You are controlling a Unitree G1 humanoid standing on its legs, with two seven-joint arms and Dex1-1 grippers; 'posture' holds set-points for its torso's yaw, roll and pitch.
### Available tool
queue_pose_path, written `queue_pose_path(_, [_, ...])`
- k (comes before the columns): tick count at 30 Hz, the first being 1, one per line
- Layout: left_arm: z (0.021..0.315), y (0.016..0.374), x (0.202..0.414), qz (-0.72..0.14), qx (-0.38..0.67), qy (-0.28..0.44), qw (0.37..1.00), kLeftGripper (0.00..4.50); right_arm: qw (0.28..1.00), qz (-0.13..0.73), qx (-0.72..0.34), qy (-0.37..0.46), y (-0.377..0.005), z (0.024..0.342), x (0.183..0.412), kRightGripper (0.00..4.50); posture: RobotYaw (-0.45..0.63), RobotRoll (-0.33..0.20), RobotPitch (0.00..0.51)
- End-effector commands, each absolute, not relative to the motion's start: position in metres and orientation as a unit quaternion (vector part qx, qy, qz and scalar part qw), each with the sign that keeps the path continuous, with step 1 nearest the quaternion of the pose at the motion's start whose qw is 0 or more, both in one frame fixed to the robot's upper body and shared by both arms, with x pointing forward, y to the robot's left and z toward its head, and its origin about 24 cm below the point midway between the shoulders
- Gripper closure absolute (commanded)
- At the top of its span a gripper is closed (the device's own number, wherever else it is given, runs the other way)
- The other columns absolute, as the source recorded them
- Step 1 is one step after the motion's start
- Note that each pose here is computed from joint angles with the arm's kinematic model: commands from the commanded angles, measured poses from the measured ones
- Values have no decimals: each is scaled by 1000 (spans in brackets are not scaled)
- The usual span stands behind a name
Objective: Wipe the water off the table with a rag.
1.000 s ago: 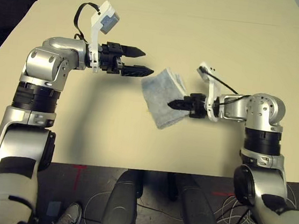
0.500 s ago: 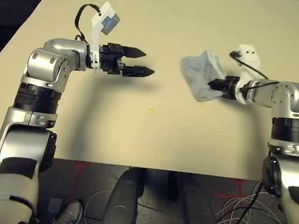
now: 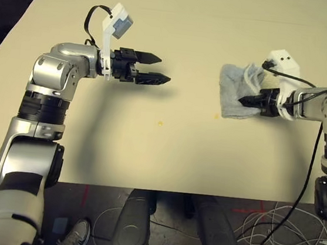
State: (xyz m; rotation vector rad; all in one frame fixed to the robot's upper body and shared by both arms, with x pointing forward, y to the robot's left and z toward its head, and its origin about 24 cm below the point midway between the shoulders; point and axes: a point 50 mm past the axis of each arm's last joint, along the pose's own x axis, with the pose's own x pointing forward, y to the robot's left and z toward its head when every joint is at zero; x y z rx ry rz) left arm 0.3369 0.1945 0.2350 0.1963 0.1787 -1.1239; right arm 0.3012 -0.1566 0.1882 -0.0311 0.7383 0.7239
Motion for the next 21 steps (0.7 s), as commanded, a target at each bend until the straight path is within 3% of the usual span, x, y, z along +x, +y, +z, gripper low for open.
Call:
queue_pose_path(1, [235,194,337,-535,97,86,835,0,842,390,-12,373,-141,177,289,4491,-42,0,282])
queue_pose_path(10, [236,193,337,-535,97,85,835,0,811,458,13,364,-103,175,286,4491,-24,0,291])
queue_pose_path(21, [240,202,336,-524,104,91,840,0,747,557,102,347,-20,185,280,4491,11,0,308])
